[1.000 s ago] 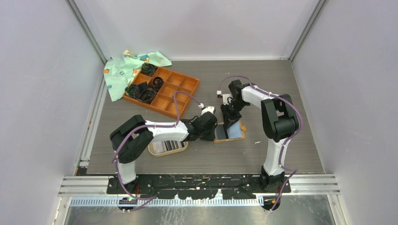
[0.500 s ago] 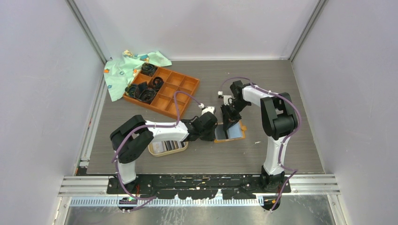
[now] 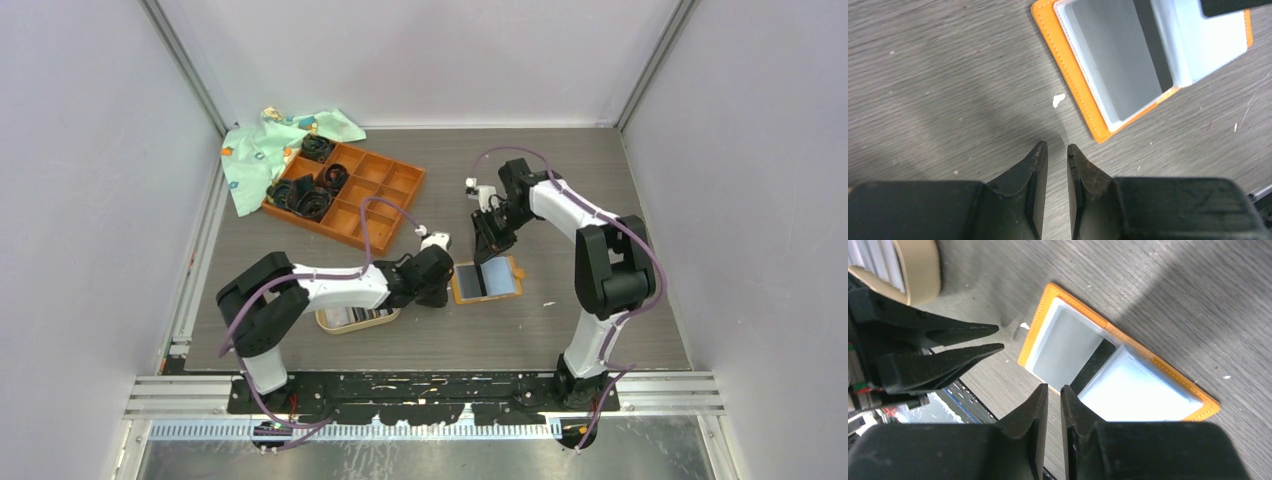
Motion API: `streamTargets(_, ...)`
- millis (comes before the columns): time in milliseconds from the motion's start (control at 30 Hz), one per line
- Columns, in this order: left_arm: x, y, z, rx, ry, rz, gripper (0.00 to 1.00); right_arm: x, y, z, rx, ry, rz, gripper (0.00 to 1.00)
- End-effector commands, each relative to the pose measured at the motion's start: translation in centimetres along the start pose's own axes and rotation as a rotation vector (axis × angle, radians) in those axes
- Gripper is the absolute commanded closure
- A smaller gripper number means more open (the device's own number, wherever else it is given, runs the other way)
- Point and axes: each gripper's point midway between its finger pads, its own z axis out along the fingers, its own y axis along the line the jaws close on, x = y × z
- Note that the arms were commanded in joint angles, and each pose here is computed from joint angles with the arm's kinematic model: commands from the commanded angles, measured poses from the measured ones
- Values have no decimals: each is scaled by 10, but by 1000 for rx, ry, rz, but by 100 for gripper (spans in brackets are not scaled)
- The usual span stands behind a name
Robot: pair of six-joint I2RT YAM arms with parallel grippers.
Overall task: Put the credit cards into the card holder
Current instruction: Insert the credit card into the card holder, then pick up the credit card from the storage box.
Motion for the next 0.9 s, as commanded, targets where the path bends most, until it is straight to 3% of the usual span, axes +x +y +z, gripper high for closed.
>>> streamTargets(0, -23, -12, -31, 71, -97, 53, 77, -15, 22, -27, -30, -108, -123, 78)
streamTargets(233, -47, -31, -88, 215, -241, 173, 76, -30, 43, -75, 52, -280, -309, 76)
streamTargets(333, -57, -24, -118, 216, -307, 224, 74, -38, 53, -105, 133, -403, -401, 68)
streamTargets(400, -62, -14, -135, 191, -341, 258, 71, -43, 60, -123, 177, -493, -459, 55)
streamTargets(533, -67, 11, -162, 126, -398, 273, 52, -47, 91, -143, 120, -632, -557, 2)
streamTargets(667, -66, 42, -179, 59, -459, 240, 35, -47, 132, -136, -159, -660, -519, 1)
streamTargets(733, -62, 56, -182, 34, -469, 225, 33, -44, 146, -127, -269, -630, -506, 1)
streamTargets(867, -53, 81, -185, -7, -483, 180, 32, -33, 153, -95, -308, -565, -530, 0)
